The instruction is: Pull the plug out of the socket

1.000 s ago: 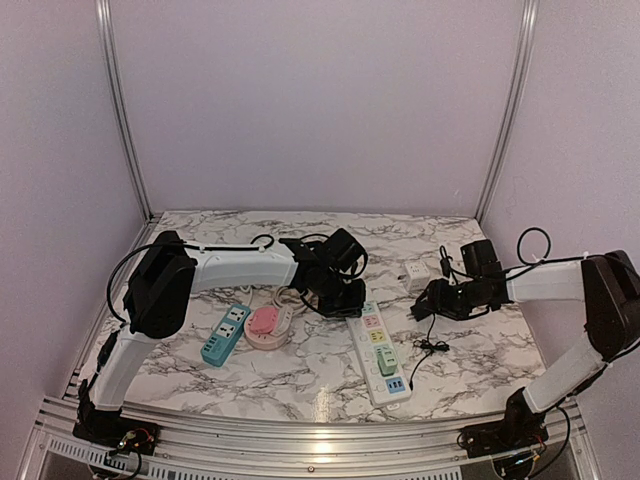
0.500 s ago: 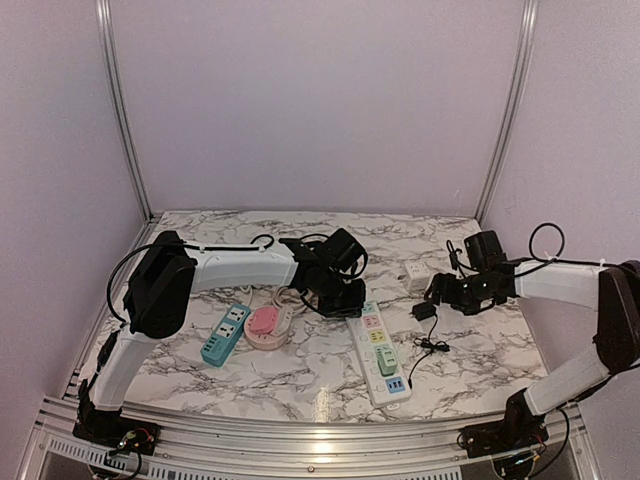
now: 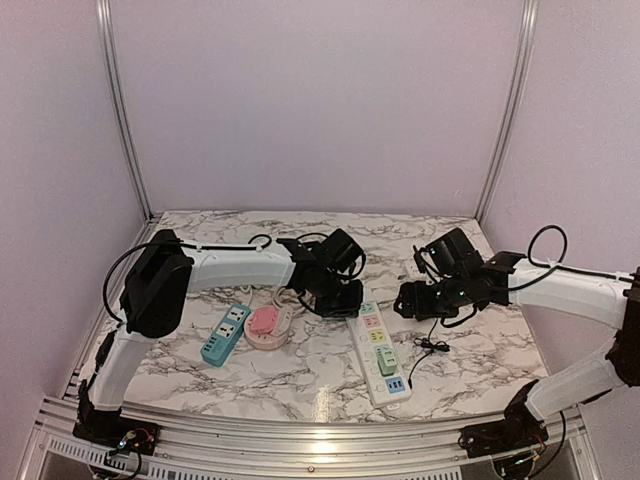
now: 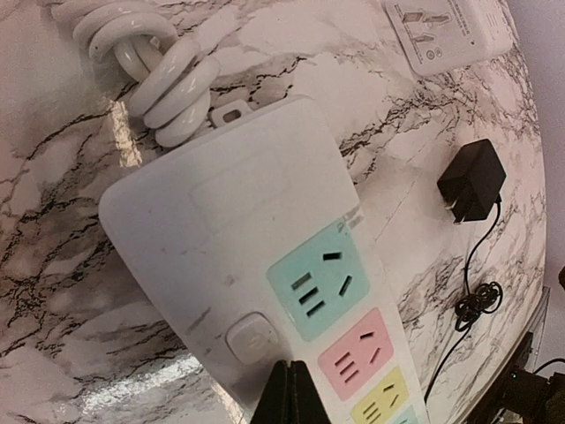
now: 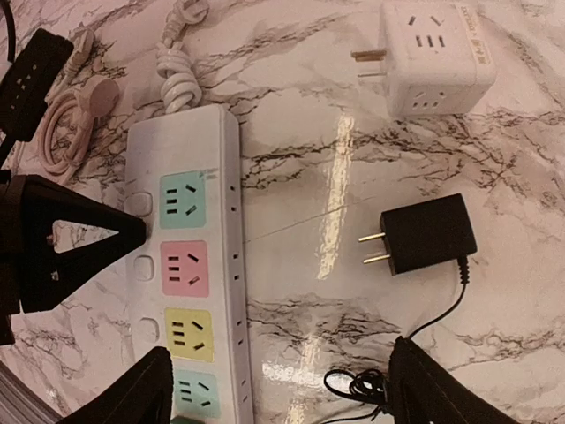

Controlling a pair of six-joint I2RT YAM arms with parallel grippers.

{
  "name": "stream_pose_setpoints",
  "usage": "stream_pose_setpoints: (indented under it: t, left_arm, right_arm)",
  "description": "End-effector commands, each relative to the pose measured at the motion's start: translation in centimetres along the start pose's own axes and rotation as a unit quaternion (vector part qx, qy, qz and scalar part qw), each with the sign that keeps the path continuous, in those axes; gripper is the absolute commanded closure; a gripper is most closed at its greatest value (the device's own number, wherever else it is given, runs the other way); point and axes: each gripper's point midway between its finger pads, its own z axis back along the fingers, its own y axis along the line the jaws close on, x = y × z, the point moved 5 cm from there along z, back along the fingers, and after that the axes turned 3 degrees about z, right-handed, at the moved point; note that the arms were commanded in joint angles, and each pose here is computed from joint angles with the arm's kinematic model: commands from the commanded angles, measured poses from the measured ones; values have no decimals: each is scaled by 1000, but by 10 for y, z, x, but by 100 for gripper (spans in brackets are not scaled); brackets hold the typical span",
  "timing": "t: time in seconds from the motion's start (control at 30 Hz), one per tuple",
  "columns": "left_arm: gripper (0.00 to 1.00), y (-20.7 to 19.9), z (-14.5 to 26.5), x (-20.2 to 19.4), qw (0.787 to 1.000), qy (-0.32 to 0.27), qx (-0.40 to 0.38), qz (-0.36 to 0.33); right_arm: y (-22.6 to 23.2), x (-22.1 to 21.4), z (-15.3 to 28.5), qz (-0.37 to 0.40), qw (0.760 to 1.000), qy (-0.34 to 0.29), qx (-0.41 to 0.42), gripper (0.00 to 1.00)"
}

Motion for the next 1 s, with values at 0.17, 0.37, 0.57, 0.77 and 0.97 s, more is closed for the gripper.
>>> stream_pose_setpoints:
  t: [0.17,0.37,0.57,0.77,0.97]
  left_arm:
    - [100,-15,29,-14,1000,5,-17,-26]
    - [100,-28,27,-28,998,17,-43,-32]
    - [100,-31,24,-44,997,32,-66,-22]
    - [100,-28,23,-59,996,42,-74,-18]
    - [100,-31,26,-71,995,54,-84,-19]
  right_arm:
    - [48,-39,18,12,999,31,-11,21]
    - [73,-59,27,27,999,39,-6,28]
    - [86,-78,27,47,997,53,-23,37]
    - [90,-90,21,50,996,64,-35,43]
    - [90,-92,16,52,996,67,-38,47]
